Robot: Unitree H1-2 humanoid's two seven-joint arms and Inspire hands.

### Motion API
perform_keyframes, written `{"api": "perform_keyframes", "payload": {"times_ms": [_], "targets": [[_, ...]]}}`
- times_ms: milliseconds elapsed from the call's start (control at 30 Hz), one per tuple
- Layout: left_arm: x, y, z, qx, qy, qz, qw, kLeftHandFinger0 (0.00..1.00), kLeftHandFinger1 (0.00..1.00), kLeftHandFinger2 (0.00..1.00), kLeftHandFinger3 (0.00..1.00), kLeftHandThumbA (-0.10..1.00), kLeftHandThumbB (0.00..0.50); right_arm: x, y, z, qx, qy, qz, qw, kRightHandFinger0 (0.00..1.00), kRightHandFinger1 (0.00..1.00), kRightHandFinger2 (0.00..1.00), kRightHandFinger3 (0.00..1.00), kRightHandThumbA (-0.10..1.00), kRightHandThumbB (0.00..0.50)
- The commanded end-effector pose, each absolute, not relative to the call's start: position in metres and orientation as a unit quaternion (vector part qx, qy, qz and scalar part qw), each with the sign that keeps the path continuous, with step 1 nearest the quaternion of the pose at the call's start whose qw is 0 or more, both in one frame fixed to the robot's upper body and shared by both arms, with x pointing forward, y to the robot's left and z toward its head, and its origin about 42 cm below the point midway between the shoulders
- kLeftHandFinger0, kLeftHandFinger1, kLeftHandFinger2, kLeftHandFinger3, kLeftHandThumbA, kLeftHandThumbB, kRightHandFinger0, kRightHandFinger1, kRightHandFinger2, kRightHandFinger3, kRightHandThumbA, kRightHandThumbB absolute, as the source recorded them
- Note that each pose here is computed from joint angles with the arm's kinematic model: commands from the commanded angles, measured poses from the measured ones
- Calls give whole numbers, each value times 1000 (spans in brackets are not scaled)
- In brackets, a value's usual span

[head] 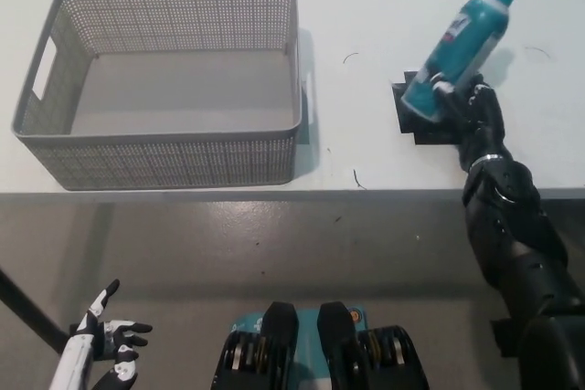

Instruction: Use the right hand to pick up an air purifying spray and put it inside a container

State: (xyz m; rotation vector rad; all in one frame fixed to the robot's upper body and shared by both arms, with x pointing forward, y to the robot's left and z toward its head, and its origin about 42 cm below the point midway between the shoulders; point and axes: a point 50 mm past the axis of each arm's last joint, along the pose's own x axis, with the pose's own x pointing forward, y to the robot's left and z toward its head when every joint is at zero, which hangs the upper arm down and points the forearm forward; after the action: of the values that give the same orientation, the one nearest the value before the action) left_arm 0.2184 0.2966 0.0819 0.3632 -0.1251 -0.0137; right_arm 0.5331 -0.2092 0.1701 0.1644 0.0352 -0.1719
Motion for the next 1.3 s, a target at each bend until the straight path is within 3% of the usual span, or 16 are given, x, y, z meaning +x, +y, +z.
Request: {"api": "perform_keyframes", "payload": {"times_ms": [0, 133, 267, 333, 400, 467, 533, 600, 633, 667, 800, 900, 967, 1100, 1200, 1267], "targets": [[221, 301, 91, 191, -81, -13, 978, 504, 547, 599, 1000, -100, 347, 549, -204, 229, 49, -97, -139, 984, 396, 399, 445, 306, -100, 461], [218, 300, 88, 194, -81, -13, 978, 491, 535, 584, 1000, -100, 367, 548, -198, 236, 38, -104, -141, 984, 407, 376, 410, 311, -100, 484], [216, 300, 88, 191, -72, -12, 979, 494, 534, 577, 1000, -100, 400, 549, -184, 272, 55, -144, -123, 980, 386, 357, 405, 311, -100, 433], [215, 301, 86, 195, -70, -14, 978, 491, 531, 575, 1000, -100, 403, 548, -175, 291, 63, -156, -116, 979, 429, 376, 401, 308, -100, 455], [215, 301, 86, 196, -69, -13, 978, 489, 529, 564, 1000, -100, 389, 546, -157, 330, 63, -208, -84, 972, 524, 345, 407, 303, -100, 432], [214, 301, 86, 197, -65, -13, 978, 495, 538, 570, 1000, -100, 399, 545, -147, 351, 71, -216, -73, 971, 487, 364, 384, 289, -100, 465], [217, 298, 85, 196, -68, -13, 978, 508, 550, 585, 1000, -100, 402, 542, -128, 387, 69, -244, -39, 966, 356, 371, 412, 306, -100, 407], [214, 297, 84, 196, -64, -13, 978, 507, 547, 586, 1000, -100, 407, 537, -111, 408, 72, -253, -22, 965, 335, 349, 373, 274, -100, 445], [214, 298, 85, 198, -64, -14, 978, 506, 547, 587, 1000, -100, 409, 534, -103, 417, 75, -250, -14, 965, 407, 343, 348, 267, -100, 451], [214, 297, 85, 194, -61, -14, 979, 505, 547, 588, 1000, -100, 411, 532, -97, 423, 71, -256, -4, 964, 400, 348, 352, 264, -100, 435], [217, 296, 84, 197, -68, -16, 978, 484, 526, 569, 1000, -100, 429, 526, -79, 437, 72, -261, 23, 962, 370, 341, 340, 262, -100, 436], [218, 299, 86, 192, -63, -15, 979, 474, 517, 561, 1000, -100, 429, 520, -59, 439, 69, -255, 41, 964, 435, 341, 339, 250, -100, 425], [218, 296, 83, 182, -57, -17, 982, 474, 516, 560, 1000, -100, 433, 515, -42, 423, 84, -245, 52, 964, 354, 307, 339, 225, -100, 435], [214, 293, 82, 173, -48, -25, 983, 479, 535, 572, 1000, -100, 469, 506, -19, 390, 69, -237, 63, 967, 343, 280, 298, 224, -100, 464], [211, 294, 82, 180, -51, -32, 982, 423, 513, 607, 1000, -100, 408, 500, -5, 366, 44, -220, 69, 972, 304, 282, 331, 235, -100, 474], [212, 296, 82, 200, -58, -37, 977, 381, 501, 626, 1000, -100, 292, 498, 3, 351, 58, -198, 80, 975, 324, 301, 333, 223, -100, 473]]}}
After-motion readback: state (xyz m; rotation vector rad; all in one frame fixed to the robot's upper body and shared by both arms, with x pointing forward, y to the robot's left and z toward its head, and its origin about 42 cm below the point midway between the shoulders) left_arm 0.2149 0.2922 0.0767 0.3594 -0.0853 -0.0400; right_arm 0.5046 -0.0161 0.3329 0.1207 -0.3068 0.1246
